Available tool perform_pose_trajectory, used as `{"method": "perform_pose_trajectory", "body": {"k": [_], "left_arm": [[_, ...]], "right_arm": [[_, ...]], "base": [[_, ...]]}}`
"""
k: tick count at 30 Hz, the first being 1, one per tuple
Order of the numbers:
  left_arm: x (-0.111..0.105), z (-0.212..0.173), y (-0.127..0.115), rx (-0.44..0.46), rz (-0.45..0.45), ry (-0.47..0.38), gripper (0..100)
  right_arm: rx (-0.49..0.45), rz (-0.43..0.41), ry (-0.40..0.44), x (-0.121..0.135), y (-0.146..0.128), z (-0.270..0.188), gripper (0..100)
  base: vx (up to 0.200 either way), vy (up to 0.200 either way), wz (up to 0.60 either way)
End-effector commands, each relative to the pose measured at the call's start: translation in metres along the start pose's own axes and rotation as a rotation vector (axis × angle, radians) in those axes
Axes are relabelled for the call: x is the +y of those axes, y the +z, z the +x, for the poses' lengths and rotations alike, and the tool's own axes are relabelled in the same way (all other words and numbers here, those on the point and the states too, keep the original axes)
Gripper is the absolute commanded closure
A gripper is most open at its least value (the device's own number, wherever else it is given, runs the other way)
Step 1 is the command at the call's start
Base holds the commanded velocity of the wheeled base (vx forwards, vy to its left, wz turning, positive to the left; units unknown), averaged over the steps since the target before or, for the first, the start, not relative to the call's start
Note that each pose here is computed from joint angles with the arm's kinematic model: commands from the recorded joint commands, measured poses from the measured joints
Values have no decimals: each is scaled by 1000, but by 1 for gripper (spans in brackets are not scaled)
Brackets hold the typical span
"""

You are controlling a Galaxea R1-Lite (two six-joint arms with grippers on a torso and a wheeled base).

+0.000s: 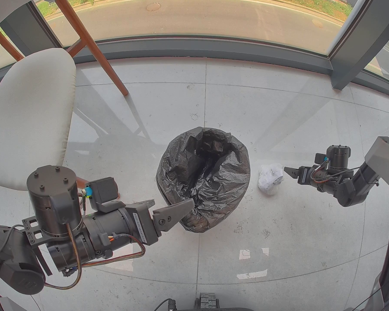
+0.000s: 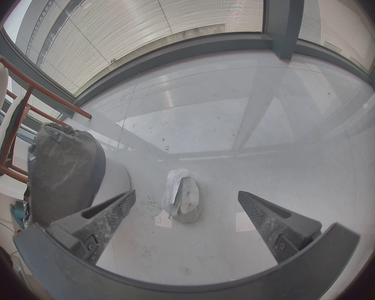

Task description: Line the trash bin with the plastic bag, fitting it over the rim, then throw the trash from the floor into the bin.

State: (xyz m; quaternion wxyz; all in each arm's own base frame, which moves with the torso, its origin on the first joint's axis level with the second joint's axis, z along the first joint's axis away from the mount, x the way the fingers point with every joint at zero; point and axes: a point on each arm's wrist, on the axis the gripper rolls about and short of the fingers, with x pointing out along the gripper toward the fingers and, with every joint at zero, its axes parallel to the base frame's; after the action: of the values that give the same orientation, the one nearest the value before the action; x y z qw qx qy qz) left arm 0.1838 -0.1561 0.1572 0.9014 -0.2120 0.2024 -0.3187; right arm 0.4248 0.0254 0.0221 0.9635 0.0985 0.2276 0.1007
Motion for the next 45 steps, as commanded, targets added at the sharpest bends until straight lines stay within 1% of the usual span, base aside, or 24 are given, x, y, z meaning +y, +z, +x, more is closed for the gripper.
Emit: {"method": "perform_pose_trajectory", "body": {"k": [1,7,12,13,16,19,20,22,25,27,28,29,30,32,33,34,36,37,39,40,41,43,44,45], "left_arm": [[-2,-13,3,-34,32,2,0],[-2,-17,4,-57,38,28,0],[-1,-22,2,-58,40,32,0],[-1,-22,3,-60,40,32,0],[-1,-21,4,-66,40,31,0],[-4,-25,7,-88,40,22,0],[-4,-27,8,-95,41,22,0],[-5,-33,9,-111,40,23,0],[-8,-40,14,-149,36,14,0],[-10,-46,17,-168,35,4,0],[-10,-47,17,-171,35,3,0],[-10,-50,18,-177,34,2,0],[-10,-50,17,-177,33,4,0],[-9,-51,17,-179,34,8,0],[-9,-53,17,-183,35,8,0],[-9,-57,18,-193,34,5,0],[-6,-61,18,-201,34,13,0],[-4,-61,19,-205,33,22,0],[-1,-61,22,-219,31,40,0],[-1,-61,22,-219,31,40,0],[1,-62,25,-234,33,55,0],[4,-62,27,-242,41,71,0],[7,-64,27,-245,61,87,0],[9,-64,27,-248,74,95,0]], "right_arm": [[46,-16,33,7,-36,50,0],[70,-30,39,4,-57,76,0],[48,-49,46,0,-66,97,0],[41,-47,47,-1,-65,99,100],[27,-44,56,-1,-61,100,100],[30,-35,57,-4,-57,92,100],[25,-31,52,-6,-51,85,100],[3,-20,38,-12,-27,61,100],[-26,-7,61,-10,5,18,100],[-48,12,66,-7,27,-23,100],[-49,16,67,-7,29,-29,100],[-53,34,87,1,40,-64,100],[-52,39,95,3,42,-73,100],[-53,54,132,18,54,-122,100],[-53,57,137,21,56,-133,100],[-47,59,151,29,58,-156,100],[-29,67,180,40,59,-187,100],[-21,69,197,45,59,-200,100],[2,57,259,62,56,-224,100],[2,57,259,62,56,-224,100],[17,39,308,75,53,-241,100],[32,25,349,85,51,-254,100],[47,10,389,94,49,-264,100],[55,1,409,99,48,-268,100]], "base": [[0,0,0],[0,0,0],[0,0,0],[0,0,0],[0,0,0],[0,0,0],[0,0,0],[0,0,0],[0,0,0],[0,0,0],[0,0,0],[0,0,0],[0,0,0],[0,0,0],[0,0,0],[0,0,0],[0,0,0],[0,0,0],[0,0,0],[0,0,0],[0,0,0],[0,0,0],[0,0,0],[0,0,0]]}}
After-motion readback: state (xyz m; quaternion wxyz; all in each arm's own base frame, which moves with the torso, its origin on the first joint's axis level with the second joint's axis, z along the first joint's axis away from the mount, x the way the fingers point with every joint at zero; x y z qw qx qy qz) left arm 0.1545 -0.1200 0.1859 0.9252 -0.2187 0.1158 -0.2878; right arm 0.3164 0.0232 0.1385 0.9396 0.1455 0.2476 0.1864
